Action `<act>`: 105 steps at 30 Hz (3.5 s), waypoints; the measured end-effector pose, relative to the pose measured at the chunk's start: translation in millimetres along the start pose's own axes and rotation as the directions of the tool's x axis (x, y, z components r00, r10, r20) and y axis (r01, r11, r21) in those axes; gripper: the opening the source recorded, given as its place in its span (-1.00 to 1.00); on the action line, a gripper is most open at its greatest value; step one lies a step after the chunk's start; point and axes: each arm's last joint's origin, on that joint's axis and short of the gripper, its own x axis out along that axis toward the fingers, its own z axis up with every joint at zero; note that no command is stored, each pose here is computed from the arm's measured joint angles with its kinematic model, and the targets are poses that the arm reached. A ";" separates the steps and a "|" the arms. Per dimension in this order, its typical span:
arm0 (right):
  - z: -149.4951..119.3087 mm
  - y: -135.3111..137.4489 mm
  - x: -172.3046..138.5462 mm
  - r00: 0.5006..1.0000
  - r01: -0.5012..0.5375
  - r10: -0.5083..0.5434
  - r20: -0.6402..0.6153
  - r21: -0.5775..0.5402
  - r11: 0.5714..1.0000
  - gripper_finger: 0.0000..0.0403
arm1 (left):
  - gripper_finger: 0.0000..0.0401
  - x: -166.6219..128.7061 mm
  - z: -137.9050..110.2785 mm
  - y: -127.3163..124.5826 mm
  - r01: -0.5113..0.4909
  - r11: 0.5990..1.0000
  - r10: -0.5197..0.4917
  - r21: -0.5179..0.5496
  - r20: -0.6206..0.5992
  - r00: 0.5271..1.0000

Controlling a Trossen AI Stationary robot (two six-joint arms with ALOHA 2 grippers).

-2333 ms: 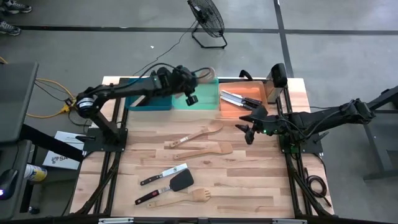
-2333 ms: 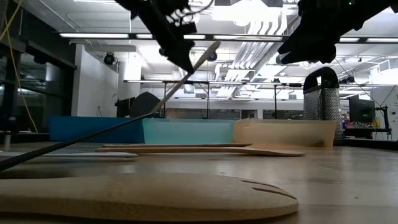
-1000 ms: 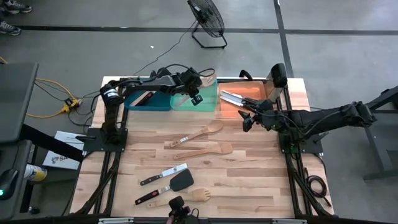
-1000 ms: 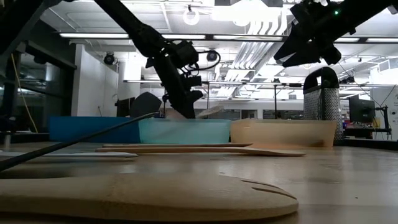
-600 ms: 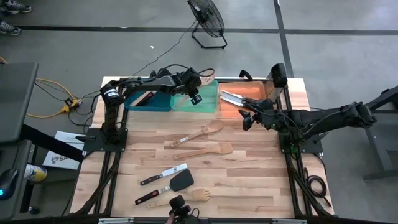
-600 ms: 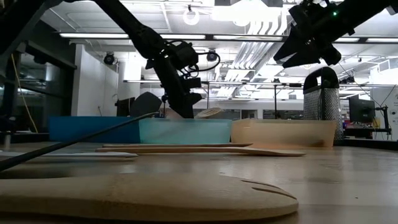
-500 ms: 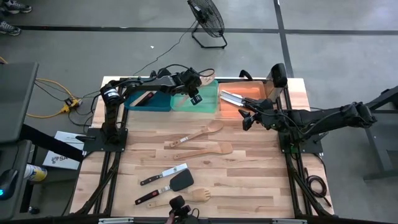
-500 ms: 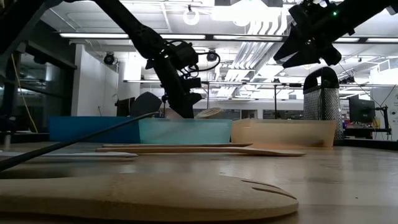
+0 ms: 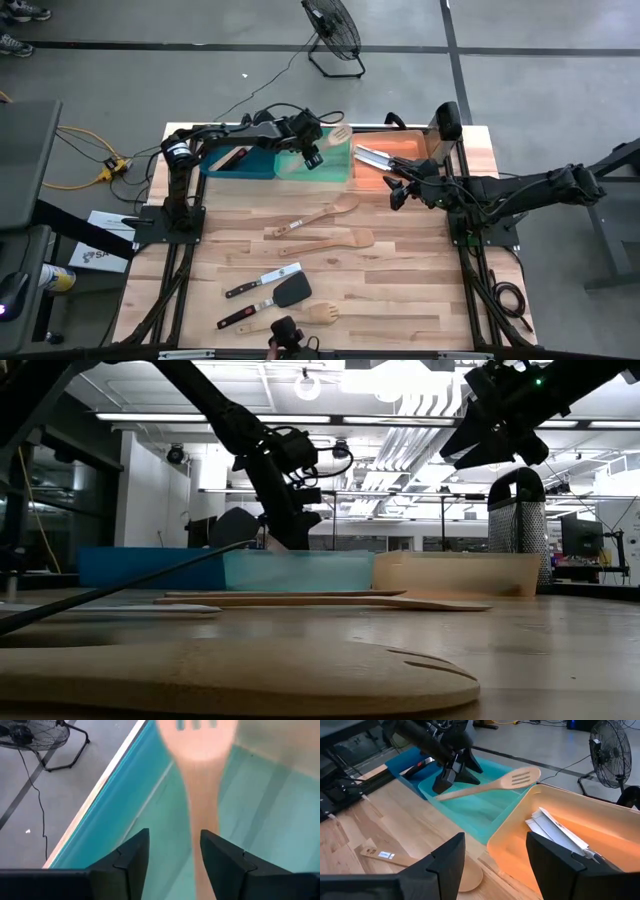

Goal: Pick & Place Kitchen Items
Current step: Put the serving spoon into the green bin

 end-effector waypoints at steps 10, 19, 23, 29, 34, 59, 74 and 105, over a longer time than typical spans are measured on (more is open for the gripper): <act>-0.8 2.4 -0.2 0.996 -0.072 0.073 -0.044 0.017 0.997 0.01 | -0.09 -21.7 4.1 2.5 0.032 0.998 -0.032 -0.053 0.001 1.000; -4.0 6.5 -1.2 0.965 -0.202 0.216 -0.149 0.101 0.974 0.01 | -0.09 -70.7 9.8 -7.1 0.118 0.985 -0.118 -0.127 0.009 0.993; -5.3 8.2 -1.8 0.941 -0.261 0.276 -0.194 0.100 0.960 0.01 | -0.09 -92.6 11.2 -20.3 0.239 0.966 -0.238 -0.096 0.022 0.971; -6.7 9.9 -2.7 0.912 -0.336 0.335 -0.237 0.040 0.941 0.01 | -0.09 -109.5 8.2 -53.4 0.362 0.932 -0.362 -0.022 -0.007 0.932; -7.6 10.9 -3.3 0.890 -0.389 0.371 -0.265 -0.017 0.921 0.01 | -0.09 -119.9 3.6 -82.6 0.408 0.912 -0.406 0.036 -0.038 0.913; -8.1 11.0 -3.6 0.882 -0.404 0.382 -0.278 -0.024 0.915 0.01 | -0.09 -156.0 -20.2 -182.0 0.440 0.880 -0.440 0.181 -0.042 0.897; -9.0 10.7 -3.7 0.881 -0.398 0.377 -0.285 -0.017 0.917 0.01 | -0.09 -109.9 -43.2 -233.0 0.462 0.866 -0.450 0.189 -0.107 0.887; -11.3 8.0 -3.4 0.893 -0.364 0.337 -0.299 -0.038 0.931 0.01 | -0.09 -95.0 -59.9 -256.6 0.435 0.874 -0.416 0.215 -0.130 0.900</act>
